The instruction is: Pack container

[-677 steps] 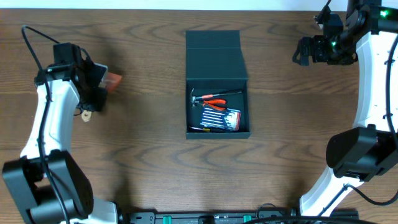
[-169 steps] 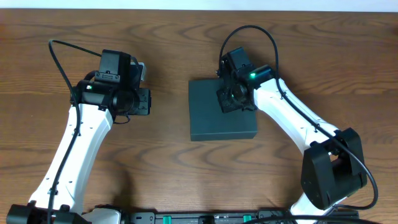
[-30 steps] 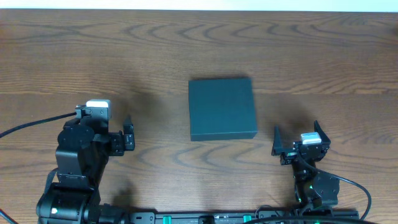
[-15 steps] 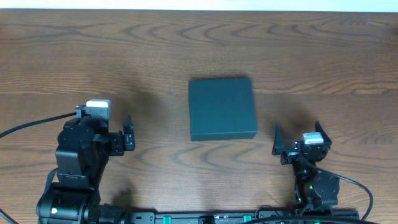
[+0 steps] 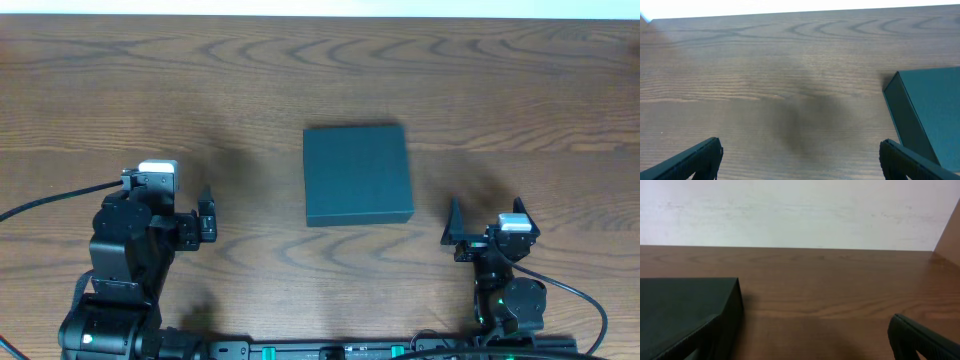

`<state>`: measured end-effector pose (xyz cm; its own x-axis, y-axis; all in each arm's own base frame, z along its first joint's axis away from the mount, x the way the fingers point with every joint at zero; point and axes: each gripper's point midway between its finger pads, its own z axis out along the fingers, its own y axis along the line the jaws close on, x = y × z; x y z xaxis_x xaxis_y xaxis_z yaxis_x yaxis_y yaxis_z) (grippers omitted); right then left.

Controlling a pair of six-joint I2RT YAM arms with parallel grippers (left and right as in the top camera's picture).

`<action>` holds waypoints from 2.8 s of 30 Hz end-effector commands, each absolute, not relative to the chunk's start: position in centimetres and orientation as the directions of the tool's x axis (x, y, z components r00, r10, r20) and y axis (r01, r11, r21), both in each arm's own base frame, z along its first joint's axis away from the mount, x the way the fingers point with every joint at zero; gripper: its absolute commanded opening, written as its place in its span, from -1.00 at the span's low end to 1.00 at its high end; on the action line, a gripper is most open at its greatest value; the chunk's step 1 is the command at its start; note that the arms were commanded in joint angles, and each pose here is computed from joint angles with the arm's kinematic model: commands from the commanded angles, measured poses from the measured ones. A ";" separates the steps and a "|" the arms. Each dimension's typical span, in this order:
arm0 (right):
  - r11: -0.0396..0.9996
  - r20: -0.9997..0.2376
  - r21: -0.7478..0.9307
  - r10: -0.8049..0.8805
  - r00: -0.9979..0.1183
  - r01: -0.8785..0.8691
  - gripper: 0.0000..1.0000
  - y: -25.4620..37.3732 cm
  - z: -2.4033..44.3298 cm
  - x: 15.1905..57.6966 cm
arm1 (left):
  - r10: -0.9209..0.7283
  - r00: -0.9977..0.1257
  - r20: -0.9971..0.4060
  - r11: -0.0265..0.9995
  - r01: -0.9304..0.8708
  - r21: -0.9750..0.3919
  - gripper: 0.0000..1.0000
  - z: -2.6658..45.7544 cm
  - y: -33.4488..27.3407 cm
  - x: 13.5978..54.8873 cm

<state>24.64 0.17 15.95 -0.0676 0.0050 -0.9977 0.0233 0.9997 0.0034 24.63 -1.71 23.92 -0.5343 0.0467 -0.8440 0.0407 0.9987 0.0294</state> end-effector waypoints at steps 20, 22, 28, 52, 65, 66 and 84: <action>0.999 -0.998 0.023 0.025 -0.063 0.038 0.98 -0.1 15.9 24.6 | 0.078 -0.507 -0.858 0.996 0.014 0.083 0.97 24.6 -0.7 24.0; 0.999 -0.998 0.023 0.025 -0.063 0.038 0.99 -0.1 15.9 24.6 | 0.093 -0.474 -0.876 0.995 0.007 0.101 0.97 25.4 -0.3 23.0; 0.999 -0.998 0.023 0.025 -0.063 0.038 0.99 -0.1 15.9 24.6 | 0.091 -0.487 -0.869 0.990 0.136 0.028 0.97 23.7 -2.0 16.3; 0.999 -0.998 0.023 0.025 -0.063 0.038 0.99 -0.1 15.9 24.6 | 0.036 0.042 -0.998 0.995 0.093 0.040 0.97 19.0 -2.6 24.4; 0.999 -0.998 0.023 0.025 -0.063 0.038 0.99 -0.1 15.9 24.6 | 0.074 -0.124 -0.989 0.966 0.254 0.040 0.97 14.0 -5.2 23.8; 0.999 -0.998 0.023 0.025 -0.063 0.038 0.98 -0.1 15.9 24.6 | 0.079 -0.120 -0.990 0.961 0.272 0.044 0.97 14.1 -5.6 23.8; 0.999 -0.998 0.023 0.025 -0.063 0.038 0.98 -0.1 15.9 24.6 | 0.081 -0.106 -0.991 0.934 0.357 0.038 0.97 14.3 -7.0 23.3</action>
<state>24.63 0.17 16.02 -0.0645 0.0102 -0.9979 0.0237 0.9997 0.0087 23.59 -6.39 15.76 -0.0723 0.0561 -0.9958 0.3168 0.9480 0.0304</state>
